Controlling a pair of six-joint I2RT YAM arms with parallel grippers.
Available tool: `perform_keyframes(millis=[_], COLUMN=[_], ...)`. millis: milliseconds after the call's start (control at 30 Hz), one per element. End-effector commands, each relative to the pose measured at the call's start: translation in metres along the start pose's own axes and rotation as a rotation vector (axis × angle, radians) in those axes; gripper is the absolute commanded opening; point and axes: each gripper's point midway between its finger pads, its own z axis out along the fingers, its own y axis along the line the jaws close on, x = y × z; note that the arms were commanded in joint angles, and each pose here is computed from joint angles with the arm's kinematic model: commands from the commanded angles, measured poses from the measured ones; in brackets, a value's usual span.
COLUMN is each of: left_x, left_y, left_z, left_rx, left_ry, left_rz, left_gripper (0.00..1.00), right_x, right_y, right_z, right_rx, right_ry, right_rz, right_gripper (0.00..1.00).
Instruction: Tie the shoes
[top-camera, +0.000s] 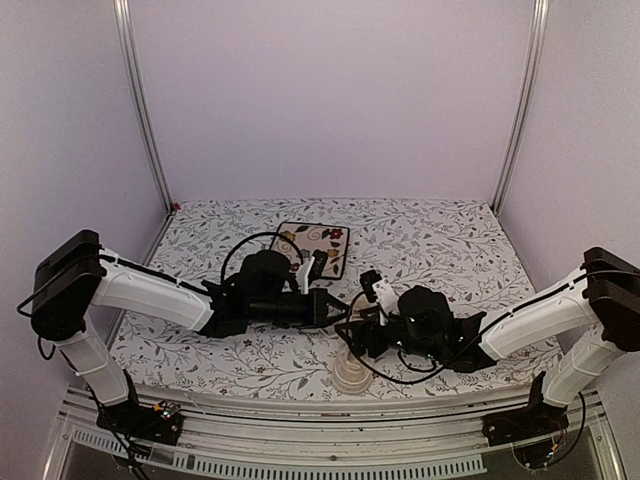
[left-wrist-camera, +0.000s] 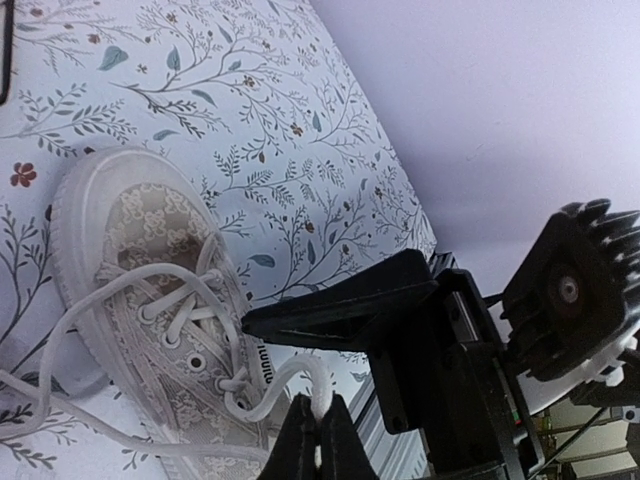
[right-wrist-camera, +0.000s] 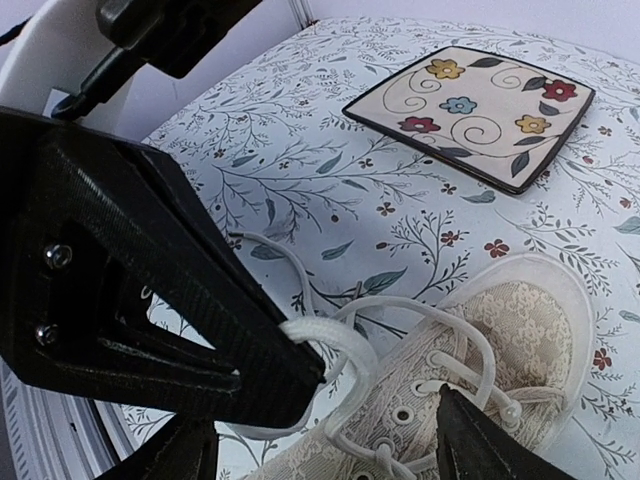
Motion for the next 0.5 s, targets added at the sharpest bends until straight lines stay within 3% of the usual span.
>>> perform_keyframes(millis=[0, 167, 300, 400, 467], left_x=[-0.005, -0.003, -0.002, -0.002, -0.002], left_y=[0.000, 0.002, 0.004, 0.004, 0.004], left_z=[0.003, 0.004, 0.005, 0.005, 0.005], left_rx=[0.001, -0.005, -0.009, -0.009, -0.009], left_ry=[-0.001, 0.003, 0.005, 0.004, 0.005], left_rz=[-0.023, -0.032, -0.037, -0.038, -0.037], left_gripper=[0.00, 0.00, 0.00, 0.00, 0.00], right_x=[-0.014, -0.018, -0.022, -0.021, -0.019], right_y=[0.008, 0.006, 0.002, -0.001, -0.004], right_z=[0.009, 0.016, 0.017, 0.016, 0.015], right_rx=[-0.009, 0.020, 0.045, 0.061, 0.068], right_ry=[-0.043, -0.058, -0.077, -0.076, -0.071], right_rz=[-0.012, -0.024, -0.015, -0.005, 0.011], right_gripper=[0.74, 0.60, 0.37, 0.14, 0.05])
